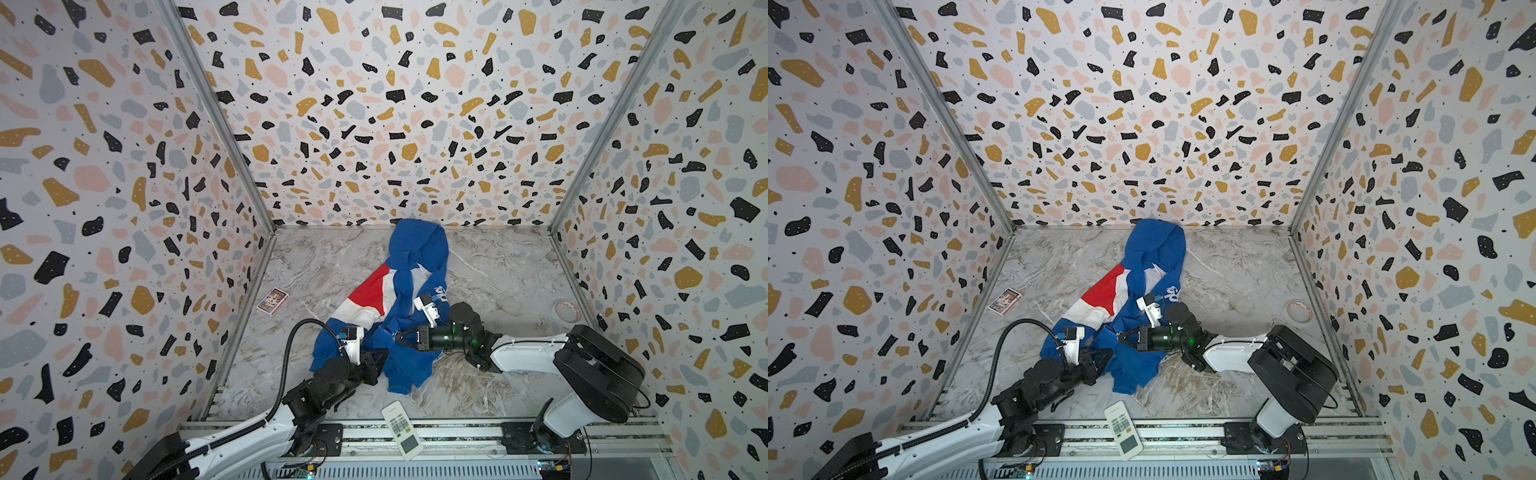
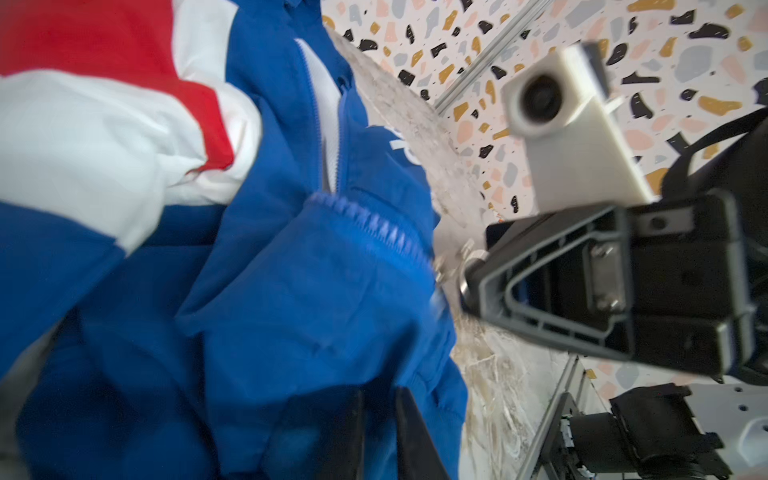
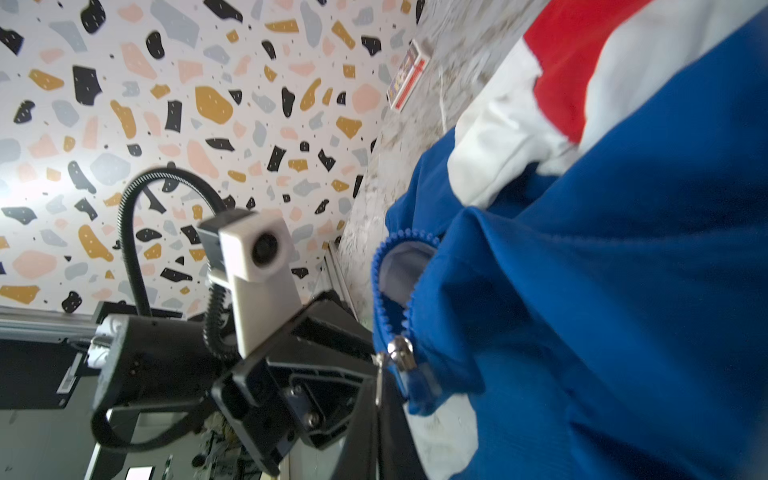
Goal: Zip up the jacket
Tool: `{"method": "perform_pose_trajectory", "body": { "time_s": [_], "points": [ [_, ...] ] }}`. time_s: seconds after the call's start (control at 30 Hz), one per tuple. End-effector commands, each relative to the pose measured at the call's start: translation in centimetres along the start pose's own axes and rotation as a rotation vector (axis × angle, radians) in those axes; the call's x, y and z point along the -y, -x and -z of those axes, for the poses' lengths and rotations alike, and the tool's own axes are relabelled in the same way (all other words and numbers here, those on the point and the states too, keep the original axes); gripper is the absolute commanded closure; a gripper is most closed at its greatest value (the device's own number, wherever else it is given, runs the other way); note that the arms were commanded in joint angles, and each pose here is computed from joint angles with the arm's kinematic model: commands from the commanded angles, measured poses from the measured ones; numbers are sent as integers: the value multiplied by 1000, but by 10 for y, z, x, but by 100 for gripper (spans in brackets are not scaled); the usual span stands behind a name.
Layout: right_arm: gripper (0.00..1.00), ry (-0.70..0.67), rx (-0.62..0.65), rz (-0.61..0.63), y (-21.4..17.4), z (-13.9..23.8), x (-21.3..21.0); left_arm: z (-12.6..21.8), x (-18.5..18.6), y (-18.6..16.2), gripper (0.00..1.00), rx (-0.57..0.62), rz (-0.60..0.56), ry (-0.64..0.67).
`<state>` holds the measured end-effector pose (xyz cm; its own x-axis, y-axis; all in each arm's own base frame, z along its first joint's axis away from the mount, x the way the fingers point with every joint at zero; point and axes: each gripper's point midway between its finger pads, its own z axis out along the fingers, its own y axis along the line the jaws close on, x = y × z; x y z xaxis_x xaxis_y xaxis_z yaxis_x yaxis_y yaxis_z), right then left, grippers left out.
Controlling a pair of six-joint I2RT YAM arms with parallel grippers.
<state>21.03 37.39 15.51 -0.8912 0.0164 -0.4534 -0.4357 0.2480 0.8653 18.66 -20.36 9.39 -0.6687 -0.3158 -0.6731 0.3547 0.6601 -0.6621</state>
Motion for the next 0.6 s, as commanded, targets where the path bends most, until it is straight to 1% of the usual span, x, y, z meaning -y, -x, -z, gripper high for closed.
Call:
{"method": "perform_pose_trajectory", "body": {
  "time_s": [0.0, 0.17, 0.3, 0.57],
  "points": [
    [100, 68, 83, 86, 27, 3, -31, 7, -42, -38, 73, -79, -11, 101],
    [100, 71, 67, 82, 24, -1, -31, 6, -36, -34, 59, -70, -7, 81],
    [100, 71, 55, 78, 19, -2, -30, 5, -20, -27, 53, -61, 5, 22],
    [100, 76, 32, 47, 11, -2, -29, 8, 15, 0, 39, 6, 51, -93]
  ]
}}
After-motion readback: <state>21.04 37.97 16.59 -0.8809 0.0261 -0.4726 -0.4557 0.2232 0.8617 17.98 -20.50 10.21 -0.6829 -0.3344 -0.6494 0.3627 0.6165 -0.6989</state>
